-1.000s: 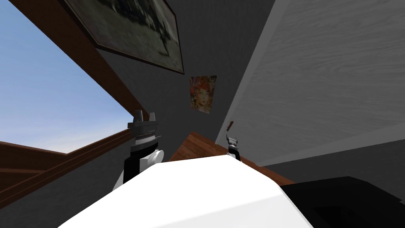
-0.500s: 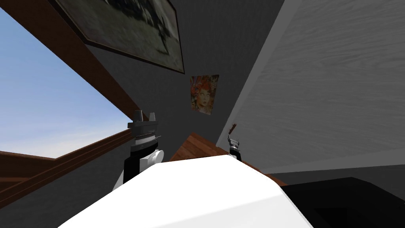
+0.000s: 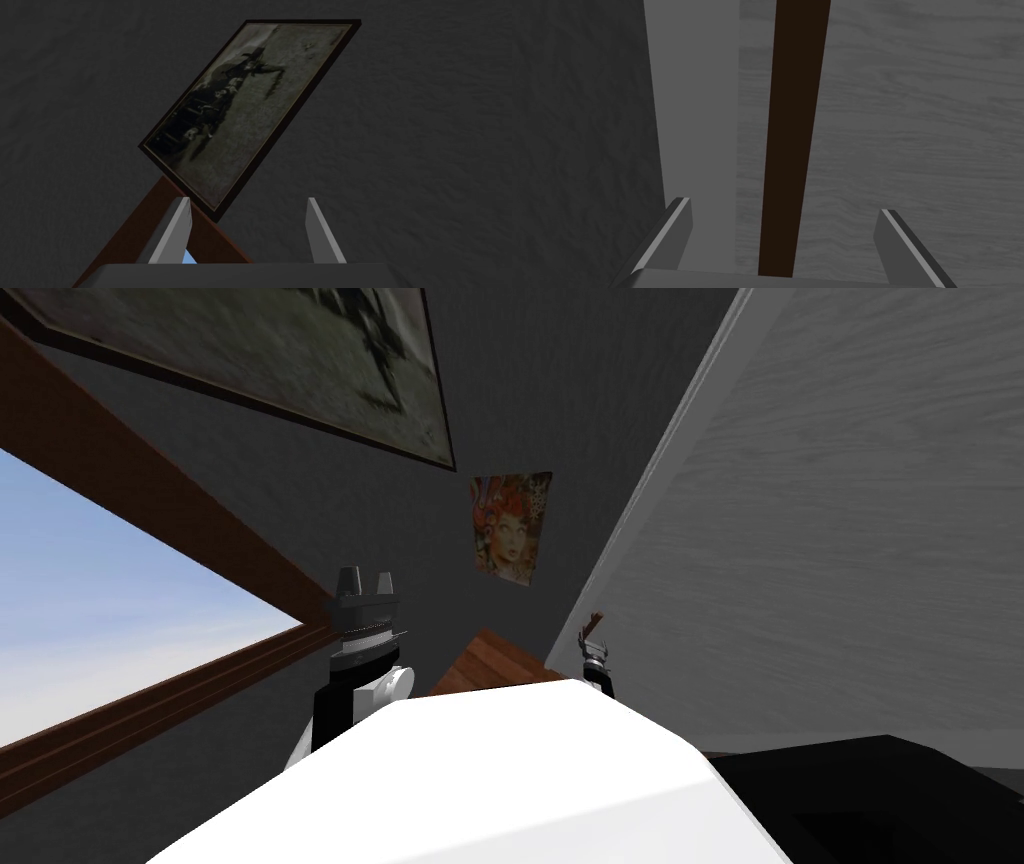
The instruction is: Pull the door open
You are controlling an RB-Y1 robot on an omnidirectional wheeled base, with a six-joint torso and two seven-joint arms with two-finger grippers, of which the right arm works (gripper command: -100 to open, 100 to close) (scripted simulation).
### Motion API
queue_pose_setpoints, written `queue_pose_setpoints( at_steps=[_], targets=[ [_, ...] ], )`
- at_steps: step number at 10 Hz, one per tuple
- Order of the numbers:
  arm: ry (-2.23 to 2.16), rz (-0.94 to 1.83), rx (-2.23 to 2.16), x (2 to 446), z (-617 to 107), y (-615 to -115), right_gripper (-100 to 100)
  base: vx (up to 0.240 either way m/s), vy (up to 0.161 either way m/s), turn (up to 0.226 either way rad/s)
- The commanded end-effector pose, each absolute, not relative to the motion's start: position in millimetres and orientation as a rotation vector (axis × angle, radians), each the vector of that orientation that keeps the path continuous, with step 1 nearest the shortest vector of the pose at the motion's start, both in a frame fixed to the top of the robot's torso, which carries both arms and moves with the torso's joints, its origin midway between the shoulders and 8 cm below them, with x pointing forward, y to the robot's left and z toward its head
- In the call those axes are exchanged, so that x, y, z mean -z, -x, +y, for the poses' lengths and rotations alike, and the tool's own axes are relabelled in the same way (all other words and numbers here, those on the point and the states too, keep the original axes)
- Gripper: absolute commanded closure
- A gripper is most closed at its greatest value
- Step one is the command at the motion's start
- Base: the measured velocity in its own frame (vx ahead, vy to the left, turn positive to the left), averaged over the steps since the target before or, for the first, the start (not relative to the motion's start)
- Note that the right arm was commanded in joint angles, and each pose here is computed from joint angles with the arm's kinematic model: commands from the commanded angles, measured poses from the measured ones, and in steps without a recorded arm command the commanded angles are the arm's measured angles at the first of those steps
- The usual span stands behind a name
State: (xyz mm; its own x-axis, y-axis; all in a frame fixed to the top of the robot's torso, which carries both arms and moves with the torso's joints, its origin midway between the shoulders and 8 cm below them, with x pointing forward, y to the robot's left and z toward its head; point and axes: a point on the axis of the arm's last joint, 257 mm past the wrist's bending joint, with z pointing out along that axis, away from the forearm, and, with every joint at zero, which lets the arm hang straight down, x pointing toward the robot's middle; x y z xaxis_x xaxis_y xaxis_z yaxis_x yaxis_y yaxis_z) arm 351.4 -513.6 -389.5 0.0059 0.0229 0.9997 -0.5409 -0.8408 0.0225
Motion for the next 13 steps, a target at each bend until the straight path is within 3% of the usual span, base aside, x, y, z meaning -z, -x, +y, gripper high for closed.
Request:
queue_pose_setpoints(
  at_steps=[1,4,5,10,13],
  targets=[
    [-1.888,-0.533,-1.89,391,-517,-349,-100,0.201,-0.099,0.004],
    [-1.889,-0.532,-1.888,391,-520,-347,-100,0.15,-0.097,-0.006],
    [-1.889,-0.532,-1.888,391,-520,-347,100,-0.028,0.027,0.021],
    [-1.889,-0.532,-1.888,391,-520,-347,100,-0.009,0.005,0.0],
    [-1.918,-0.499,-1.922,391,-508,-353,100,-0.164,-0.006,0.056]
  ],
)
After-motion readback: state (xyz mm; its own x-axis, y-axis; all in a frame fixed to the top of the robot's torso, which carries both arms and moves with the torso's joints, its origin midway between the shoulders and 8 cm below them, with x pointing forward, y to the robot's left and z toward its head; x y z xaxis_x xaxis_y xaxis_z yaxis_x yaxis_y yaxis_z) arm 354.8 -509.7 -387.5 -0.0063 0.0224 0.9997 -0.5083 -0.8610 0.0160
